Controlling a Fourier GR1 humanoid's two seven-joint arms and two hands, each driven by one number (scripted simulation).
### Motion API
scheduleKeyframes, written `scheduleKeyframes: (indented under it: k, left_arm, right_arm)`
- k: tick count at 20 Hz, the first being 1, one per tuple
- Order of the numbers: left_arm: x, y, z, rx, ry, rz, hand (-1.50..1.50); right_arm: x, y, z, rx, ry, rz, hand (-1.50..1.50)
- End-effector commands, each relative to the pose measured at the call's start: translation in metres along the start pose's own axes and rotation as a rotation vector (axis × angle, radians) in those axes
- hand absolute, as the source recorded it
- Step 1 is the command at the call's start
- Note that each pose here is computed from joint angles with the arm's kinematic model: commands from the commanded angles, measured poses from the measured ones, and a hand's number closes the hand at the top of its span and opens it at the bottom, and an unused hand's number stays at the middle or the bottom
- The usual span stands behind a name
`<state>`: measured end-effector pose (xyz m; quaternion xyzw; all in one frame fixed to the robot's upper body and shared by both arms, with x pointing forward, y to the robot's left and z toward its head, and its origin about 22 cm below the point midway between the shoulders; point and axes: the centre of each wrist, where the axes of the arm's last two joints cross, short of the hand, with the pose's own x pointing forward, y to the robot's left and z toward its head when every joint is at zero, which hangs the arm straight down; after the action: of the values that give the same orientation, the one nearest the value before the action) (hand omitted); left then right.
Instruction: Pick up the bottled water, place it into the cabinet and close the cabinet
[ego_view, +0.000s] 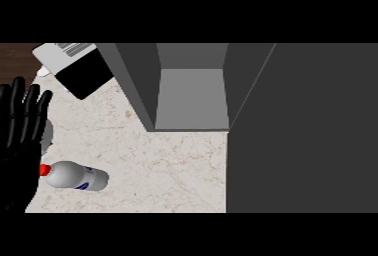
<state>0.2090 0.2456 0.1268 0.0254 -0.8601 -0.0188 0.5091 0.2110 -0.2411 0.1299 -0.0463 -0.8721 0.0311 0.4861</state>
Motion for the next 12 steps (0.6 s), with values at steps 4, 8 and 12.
scheduleKeyframes:
  k: [4,8,12]
  left_arm:
    - [0.023,0.041,0.034,0.17,0.014,0.033,-1.5]
    - [0.007,0.046,0.06,0.349,0.193,0.291,-1.5]
    - [0.049,0.056,0.077,0.36,0.211,0.345,-1.5]
  right_arm:
    - [0.002,-0.014,0.033,0.053,0.104,0.04,-1.5]
    - [0.008,-0.002,0.049,0.158,0.196,-0.169,-1.5]
    - [0.039,-0.006,0.063,0.187,0.21,-0.175,-1.5]
